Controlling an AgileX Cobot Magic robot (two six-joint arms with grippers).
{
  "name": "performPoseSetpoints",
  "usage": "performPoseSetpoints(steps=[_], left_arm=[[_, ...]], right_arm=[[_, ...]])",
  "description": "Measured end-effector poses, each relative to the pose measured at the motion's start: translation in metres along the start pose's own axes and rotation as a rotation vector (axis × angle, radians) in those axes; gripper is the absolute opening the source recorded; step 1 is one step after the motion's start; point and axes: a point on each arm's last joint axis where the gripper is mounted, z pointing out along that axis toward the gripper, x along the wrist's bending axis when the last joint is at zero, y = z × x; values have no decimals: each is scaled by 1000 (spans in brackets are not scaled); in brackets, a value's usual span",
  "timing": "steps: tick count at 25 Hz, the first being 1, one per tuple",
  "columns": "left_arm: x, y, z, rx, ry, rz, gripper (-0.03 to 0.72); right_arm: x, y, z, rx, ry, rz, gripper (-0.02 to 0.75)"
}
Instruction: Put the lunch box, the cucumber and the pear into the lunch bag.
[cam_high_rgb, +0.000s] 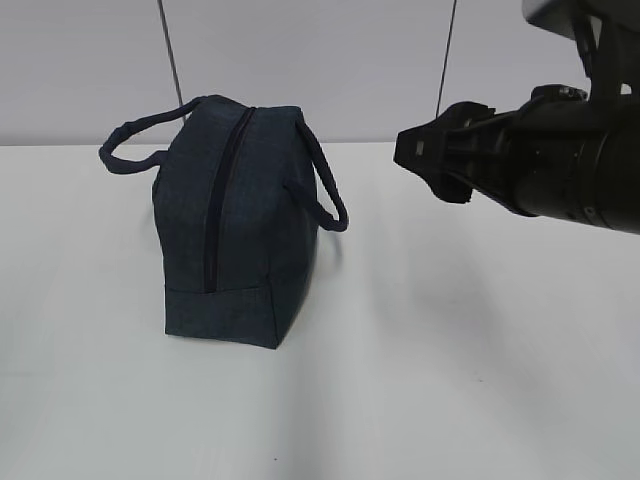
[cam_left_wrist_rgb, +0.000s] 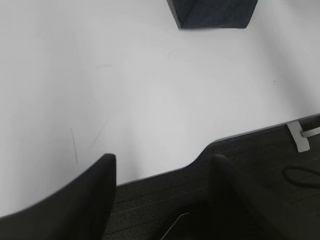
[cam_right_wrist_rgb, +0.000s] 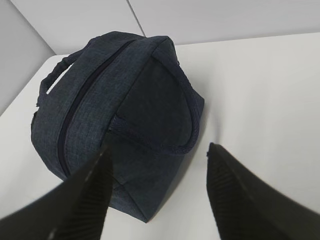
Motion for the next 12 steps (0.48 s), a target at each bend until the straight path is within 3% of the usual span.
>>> performPoseSetpoints(steps=[12], left_arm=[[0, 0, 0, 0, 1, 0, 414]], right_arm=[[2, -2, 1, 20, 28, -92, 440]])
